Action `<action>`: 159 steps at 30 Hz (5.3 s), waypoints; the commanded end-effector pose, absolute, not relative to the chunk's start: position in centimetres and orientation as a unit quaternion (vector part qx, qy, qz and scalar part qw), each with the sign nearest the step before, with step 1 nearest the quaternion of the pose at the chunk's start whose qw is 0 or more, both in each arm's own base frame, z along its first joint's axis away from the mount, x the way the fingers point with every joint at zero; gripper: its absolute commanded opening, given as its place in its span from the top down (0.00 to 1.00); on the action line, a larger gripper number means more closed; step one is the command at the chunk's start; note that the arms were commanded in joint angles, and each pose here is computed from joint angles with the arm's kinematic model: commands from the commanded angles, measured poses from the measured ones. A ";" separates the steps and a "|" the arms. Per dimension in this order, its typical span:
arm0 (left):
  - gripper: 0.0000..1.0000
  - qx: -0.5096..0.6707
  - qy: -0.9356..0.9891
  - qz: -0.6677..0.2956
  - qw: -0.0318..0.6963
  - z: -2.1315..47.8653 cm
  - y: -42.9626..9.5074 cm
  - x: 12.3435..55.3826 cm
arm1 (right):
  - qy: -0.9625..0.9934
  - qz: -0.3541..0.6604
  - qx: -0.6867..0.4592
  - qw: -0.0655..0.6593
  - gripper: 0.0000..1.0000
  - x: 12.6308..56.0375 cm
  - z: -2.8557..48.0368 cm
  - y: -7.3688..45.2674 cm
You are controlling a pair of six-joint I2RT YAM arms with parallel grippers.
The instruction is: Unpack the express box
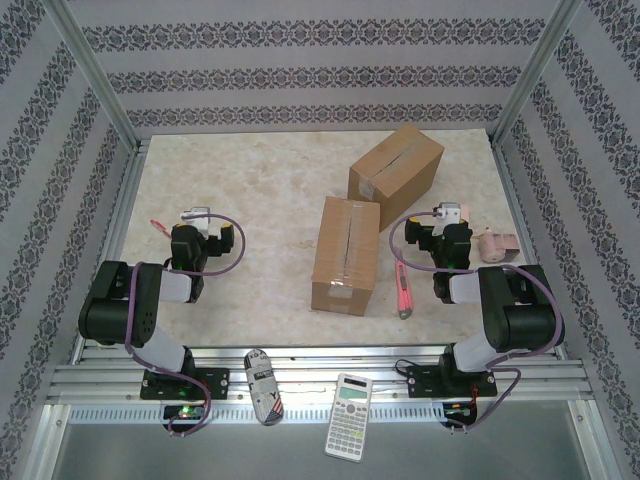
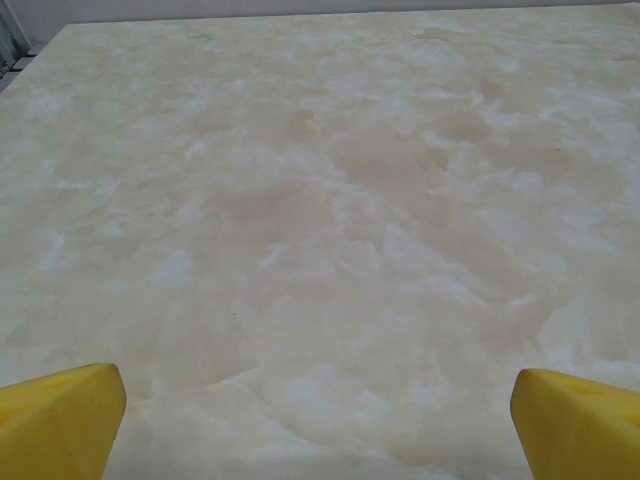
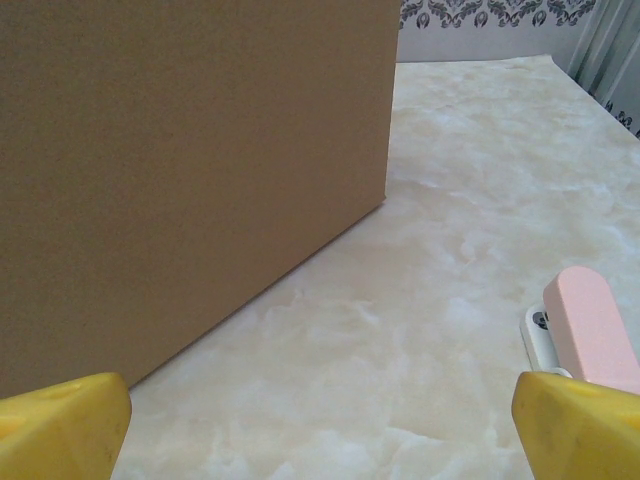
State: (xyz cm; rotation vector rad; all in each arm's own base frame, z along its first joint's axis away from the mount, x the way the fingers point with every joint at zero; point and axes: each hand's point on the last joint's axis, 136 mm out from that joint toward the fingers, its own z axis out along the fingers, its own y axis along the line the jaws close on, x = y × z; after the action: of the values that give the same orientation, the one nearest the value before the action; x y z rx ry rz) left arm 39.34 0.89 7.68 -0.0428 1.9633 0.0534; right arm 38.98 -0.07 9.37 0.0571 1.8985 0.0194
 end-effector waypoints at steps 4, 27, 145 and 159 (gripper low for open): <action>0.01 -0.016 0.818 0.022 0.574 8.7 1.0 40.1 | 0.798 0.016 0.017 0.603 0.02 39.9 10.8 0.1; 0.00 -0.173 0.822 0.016 0.542 20.4 3.7 36.2 | 0.843 0.018 0.114 0.525 0.02 35.6 19.1 -2.4; 0.00 -0.013 0.946 -0.168 0.275 23.9 -18.3 23.4 | 0.986 0.003 0.151 0.072 0.28 21.1 1.5 7.9; 0.00 0.000 0.944 -0.163 0.285 23.9 -18.2 23.6 | 0.988 -0.018 0.140 0.066 0.58 21.3 1.0 8.1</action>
State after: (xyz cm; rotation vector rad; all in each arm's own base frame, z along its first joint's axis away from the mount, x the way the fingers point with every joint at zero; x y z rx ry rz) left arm 23.77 -18.83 23.80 -0.0146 2.5255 -0.4655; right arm 21.40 8.36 1.08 0.4302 2.9713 -0.0032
